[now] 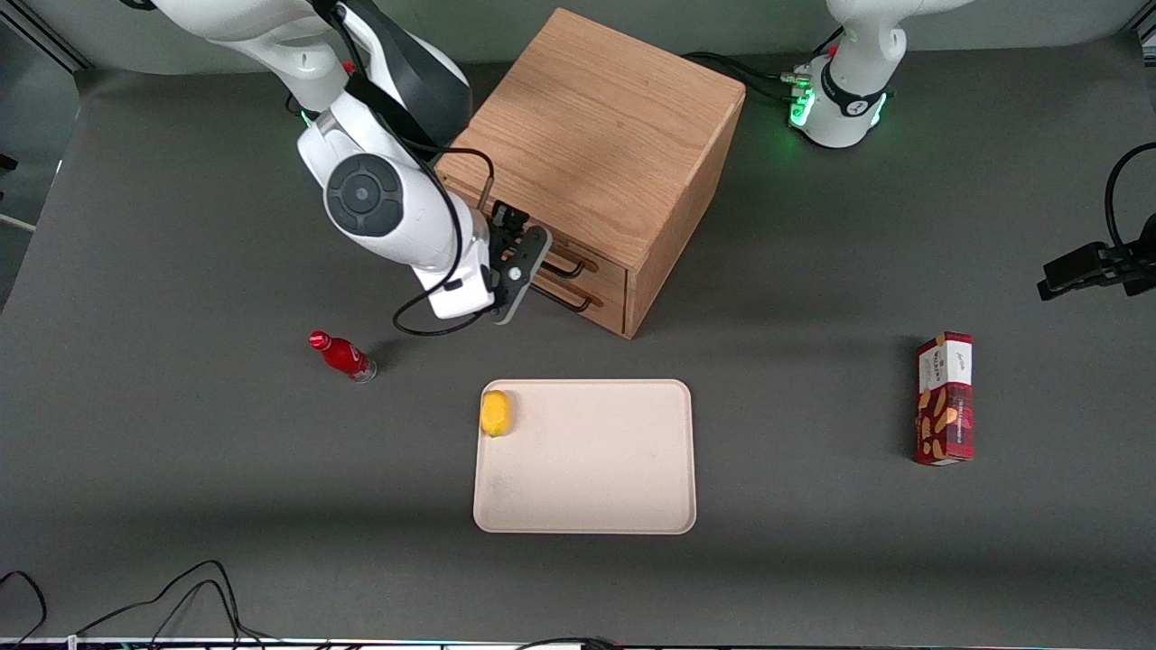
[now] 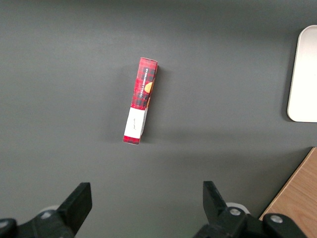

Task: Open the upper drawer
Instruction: 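Hook the right gripper onto the upper drawer's black handle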

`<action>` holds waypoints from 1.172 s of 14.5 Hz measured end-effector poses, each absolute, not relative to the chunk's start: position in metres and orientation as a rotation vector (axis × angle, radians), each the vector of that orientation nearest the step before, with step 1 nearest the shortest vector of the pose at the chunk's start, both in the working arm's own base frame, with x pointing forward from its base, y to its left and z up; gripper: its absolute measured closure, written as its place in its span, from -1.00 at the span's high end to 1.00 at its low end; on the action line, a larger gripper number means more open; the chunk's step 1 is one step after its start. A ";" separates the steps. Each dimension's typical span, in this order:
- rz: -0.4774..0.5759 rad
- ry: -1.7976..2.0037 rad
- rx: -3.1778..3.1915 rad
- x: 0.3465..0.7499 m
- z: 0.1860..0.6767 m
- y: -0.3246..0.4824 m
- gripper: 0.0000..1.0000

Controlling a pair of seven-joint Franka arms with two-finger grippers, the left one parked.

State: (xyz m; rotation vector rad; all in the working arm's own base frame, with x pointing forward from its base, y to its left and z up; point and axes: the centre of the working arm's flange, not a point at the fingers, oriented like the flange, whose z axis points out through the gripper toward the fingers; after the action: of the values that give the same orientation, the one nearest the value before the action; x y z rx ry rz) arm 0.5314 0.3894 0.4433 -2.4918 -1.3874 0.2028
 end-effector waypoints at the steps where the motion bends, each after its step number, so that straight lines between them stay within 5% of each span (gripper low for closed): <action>1: 0.202 -1.396 -2.486 0.532 0.441 0.391 1.00; 17: 0.183 -1.504 -2.429 0.528 0.412 0.397 1.00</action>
State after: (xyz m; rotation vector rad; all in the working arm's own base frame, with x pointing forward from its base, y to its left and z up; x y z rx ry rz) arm 0.5279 0.3974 0.4119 -2.4294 -1.5037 0.1834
